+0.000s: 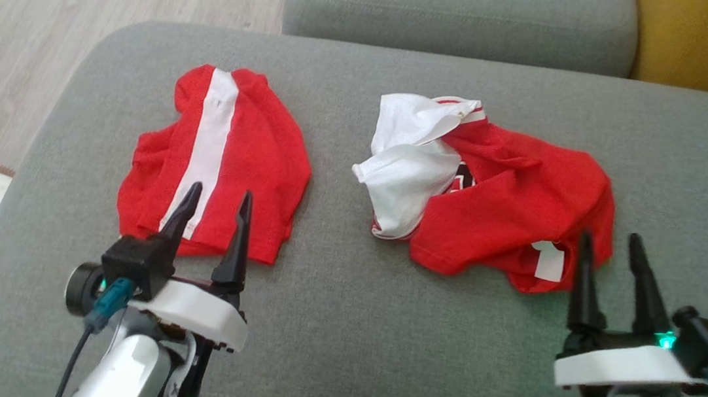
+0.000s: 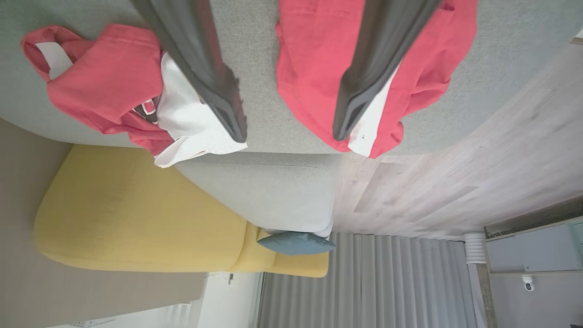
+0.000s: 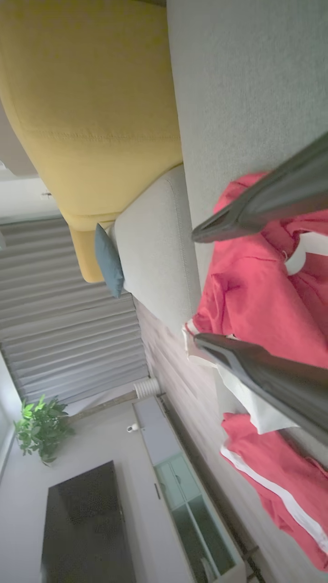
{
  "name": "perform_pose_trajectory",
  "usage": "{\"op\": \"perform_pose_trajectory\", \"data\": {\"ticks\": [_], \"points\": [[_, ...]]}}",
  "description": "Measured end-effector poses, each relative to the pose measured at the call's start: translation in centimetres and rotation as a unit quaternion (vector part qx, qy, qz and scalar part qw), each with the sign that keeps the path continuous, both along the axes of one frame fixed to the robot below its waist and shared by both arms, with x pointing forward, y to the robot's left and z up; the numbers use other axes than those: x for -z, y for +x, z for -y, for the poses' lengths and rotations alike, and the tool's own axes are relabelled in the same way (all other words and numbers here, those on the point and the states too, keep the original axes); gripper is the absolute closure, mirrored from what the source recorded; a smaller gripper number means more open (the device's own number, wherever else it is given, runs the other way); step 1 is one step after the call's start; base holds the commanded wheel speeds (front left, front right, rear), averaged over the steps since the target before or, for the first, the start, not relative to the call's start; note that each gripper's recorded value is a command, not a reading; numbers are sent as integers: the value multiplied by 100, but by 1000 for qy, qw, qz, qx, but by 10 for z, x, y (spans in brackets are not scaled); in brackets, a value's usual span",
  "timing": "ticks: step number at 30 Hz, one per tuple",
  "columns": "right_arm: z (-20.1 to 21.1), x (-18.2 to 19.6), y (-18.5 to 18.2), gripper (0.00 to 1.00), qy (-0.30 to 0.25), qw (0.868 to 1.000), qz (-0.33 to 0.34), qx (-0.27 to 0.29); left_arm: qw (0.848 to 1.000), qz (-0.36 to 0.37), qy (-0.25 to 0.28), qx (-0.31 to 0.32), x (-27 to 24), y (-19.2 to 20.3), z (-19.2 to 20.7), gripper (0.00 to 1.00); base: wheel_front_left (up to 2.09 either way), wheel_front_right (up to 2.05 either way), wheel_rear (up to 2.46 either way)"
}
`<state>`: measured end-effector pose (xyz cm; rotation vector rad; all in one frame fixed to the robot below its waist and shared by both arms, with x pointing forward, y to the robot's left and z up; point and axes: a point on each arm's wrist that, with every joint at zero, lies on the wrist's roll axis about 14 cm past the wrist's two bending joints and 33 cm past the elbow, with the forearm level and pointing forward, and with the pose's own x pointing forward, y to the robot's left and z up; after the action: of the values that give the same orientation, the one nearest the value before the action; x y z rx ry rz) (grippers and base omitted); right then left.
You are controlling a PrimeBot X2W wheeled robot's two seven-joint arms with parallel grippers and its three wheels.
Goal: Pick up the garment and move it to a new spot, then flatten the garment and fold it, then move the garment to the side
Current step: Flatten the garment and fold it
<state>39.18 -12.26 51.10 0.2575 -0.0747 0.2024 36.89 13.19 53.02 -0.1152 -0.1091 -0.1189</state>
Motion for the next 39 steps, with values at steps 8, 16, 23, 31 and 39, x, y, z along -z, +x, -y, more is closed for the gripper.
{"op": "perform_pose_trajectory", "data": {"ticks": [8, 16, 23, 31, 39], "points": [[-68, 42, 4, 0, -62, 989, -78, -113, 1000, -13, -7, 0, 10, 6, -1, 0, 0, 0, 0], [-104, 105, 1, 0, -113, 958, -188, -185, 999, -30, -8, -26, 21, 9, -17, 0, 0, 0, 0], [-107, 131, 14, 0, -156, 943, -220, -194, 998, -39, -11, -53, 27, 6, -34, 0, 0, 0, 0], [-107, 149, 28, 0, -174, 935, -239, -195, 997, -50, -13, -64, 35, 8, -40, 0, 0, 0, 0], [-97, 137, 39, 100, -159, 948, -213, -173, 997, -49, -9, -61, 35, 15, -38, 0, 0, 0, 0]]}}
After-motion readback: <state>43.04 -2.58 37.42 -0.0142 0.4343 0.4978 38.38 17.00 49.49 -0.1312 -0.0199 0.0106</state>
